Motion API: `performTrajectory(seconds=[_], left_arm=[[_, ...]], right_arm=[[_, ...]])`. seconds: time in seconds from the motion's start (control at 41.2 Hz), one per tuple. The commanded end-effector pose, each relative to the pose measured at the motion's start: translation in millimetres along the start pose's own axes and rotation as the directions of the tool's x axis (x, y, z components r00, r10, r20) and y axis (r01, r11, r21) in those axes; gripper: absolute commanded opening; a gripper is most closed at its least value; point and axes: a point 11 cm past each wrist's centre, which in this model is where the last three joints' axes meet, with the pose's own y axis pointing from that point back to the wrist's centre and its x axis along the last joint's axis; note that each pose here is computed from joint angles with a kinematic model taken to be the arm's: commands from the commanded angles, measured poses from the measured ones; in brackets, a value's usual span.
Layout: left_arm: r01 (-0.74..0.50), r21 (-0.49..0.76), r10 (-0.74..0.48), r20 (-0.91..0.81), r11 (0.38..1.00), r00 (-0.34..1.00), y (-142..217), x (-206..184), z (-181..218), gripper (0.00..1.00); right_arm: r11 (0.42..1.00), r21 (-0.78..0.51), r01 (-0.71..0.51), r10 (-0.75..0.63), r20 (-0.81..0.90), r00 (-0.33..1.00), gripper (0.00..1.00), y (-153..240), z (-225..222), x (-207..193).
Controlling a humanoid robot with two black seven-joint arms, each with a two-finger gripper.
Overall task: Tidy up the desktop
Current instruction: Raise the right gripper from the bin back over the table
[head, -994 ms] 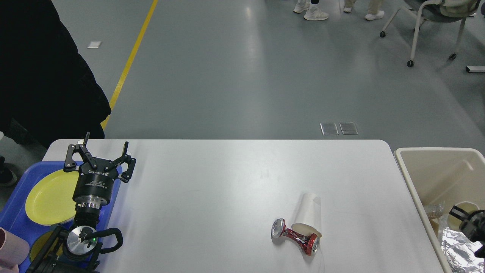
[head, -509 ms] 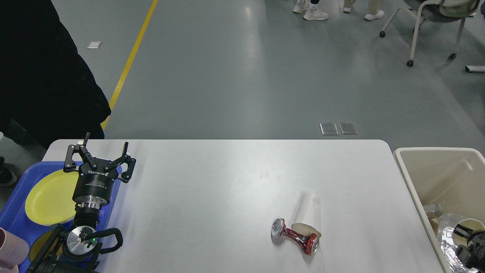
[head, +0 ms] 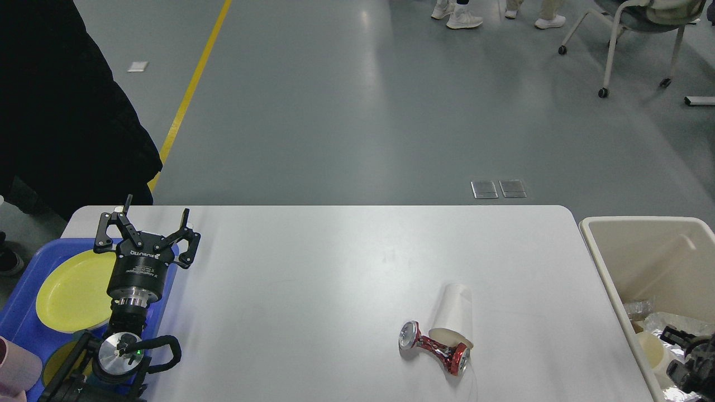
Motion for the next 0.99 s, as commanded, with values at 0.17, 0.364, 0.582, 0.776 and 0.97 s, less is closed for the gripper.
performTrajectory(seconds=[0.17, 0.364, 0.582, 0.776, 0.97], left_arm=[[0.0, 0.002, 0.0, 0.001, 1.0, 1.0, 0.0, 0.0, -0.2, 0.96], [0.0, 0.002, 0.0, 0.001, 1.0, 1.0, 0.0, 0.0, -0.2, 0.96], [0.0, 0.001, 0.0, 0.0, 1.0, 1.0, 0.0, 0.0, -0.1, 0.96], [-0.001, 0.002, 0.001, 0.001, 1.0, 1.0, 0.6, 0.5, -0.3, 0.96], [-0.001, 0.002, 0.001, 0.001, 1.0, 1.0, 0.6, 0.5, -0.3, 0.96]], right_arm=[[0.987, 0.089, 0.131, -0.128, -0.037, 0.991, 1.0, 43.4, -49.4, 91.1], [0.945, 0.207, 0.253, -0.223, -0.16, 0.962, 1.0, 113.5, -105.5, 147.5], [0.851, 0.295, 0.434, -0.328, -0.347, 0.879, 1.0, 216.1, -167.9, 181.9], [0.77, 0.278, 0.574, -0.382, -0.52, 0.764, 1.0, 293.9, -196.8, 181.9], [0.729, 0.247, 0.638, -0.349, -0.668, 0.657, 1.0, 379.6, -198.9, 153.7]])
